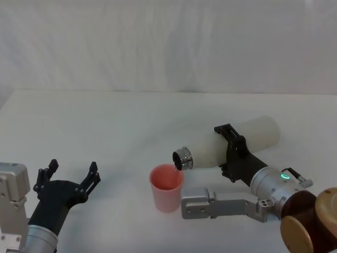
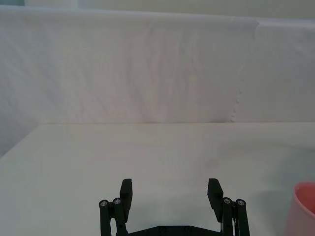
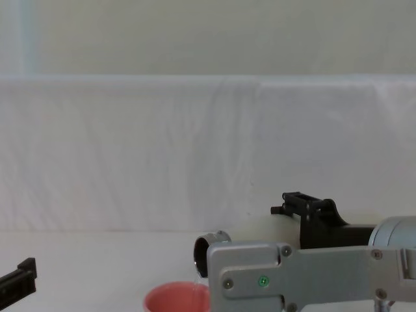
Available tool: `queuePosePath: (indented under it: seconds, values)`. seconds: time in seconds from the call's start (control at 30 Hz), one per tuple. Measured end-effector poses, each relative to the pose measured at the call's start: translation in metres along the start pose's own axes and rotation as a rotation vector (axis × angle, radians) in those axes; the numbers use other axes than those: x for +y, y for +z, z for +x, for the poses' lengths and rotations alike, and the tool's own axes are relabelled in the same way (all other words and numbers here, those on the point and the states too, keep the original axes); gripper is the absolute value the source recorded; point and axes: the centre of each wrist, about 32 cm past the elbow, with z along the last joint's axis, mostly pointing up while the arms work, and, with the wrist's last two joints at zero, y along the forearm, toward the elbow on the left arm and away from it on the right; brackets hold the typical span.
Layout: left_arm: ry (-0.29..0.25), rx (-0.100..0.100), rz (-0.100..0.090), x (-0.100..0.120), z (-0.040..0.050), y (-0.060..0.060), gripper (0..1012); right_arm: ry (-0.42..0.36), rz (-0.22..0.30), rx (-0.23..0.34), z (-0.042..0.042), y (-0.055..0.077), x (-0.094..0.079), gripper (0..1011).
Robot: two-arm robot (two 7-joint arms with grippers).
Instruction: Grasp the thermos with one hand and pour water into the cup lid.
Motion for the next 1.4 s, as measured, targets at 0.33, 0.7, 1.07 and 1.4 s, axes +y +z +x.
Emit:
queuePosePath:
  seconds: [0.33, 0.7, 1.07, 1.4]
  values:
    - [0.000, 0.000, 0.000, 0.0000, 0.0000, 0.0000, 1001, 0.002, 0.000, 0.001, -0.0004, -0.0001, 0.0005, 957]
    - [0.000, 0.000, 0.000, 0.0000, 0.0000, 0.0000, 1001, 0.006, 0.002, -0.001, -0.0003, 0.0003, 0.0010, 957]
    - [0.000, 0.000, 0.000, 0.0000, 0.0000, 0.0000, 1001, 0.010, 0.003, -0.002, -0.0004, 0.0005, 0.0011, 957]
    - [0.000, 0.000, 0.000, 0.0000, 0.0000, 0.0000, 1001, 0.012, 0.004, -0.006, 0.0003, 0.0009, 0.0020, 957]
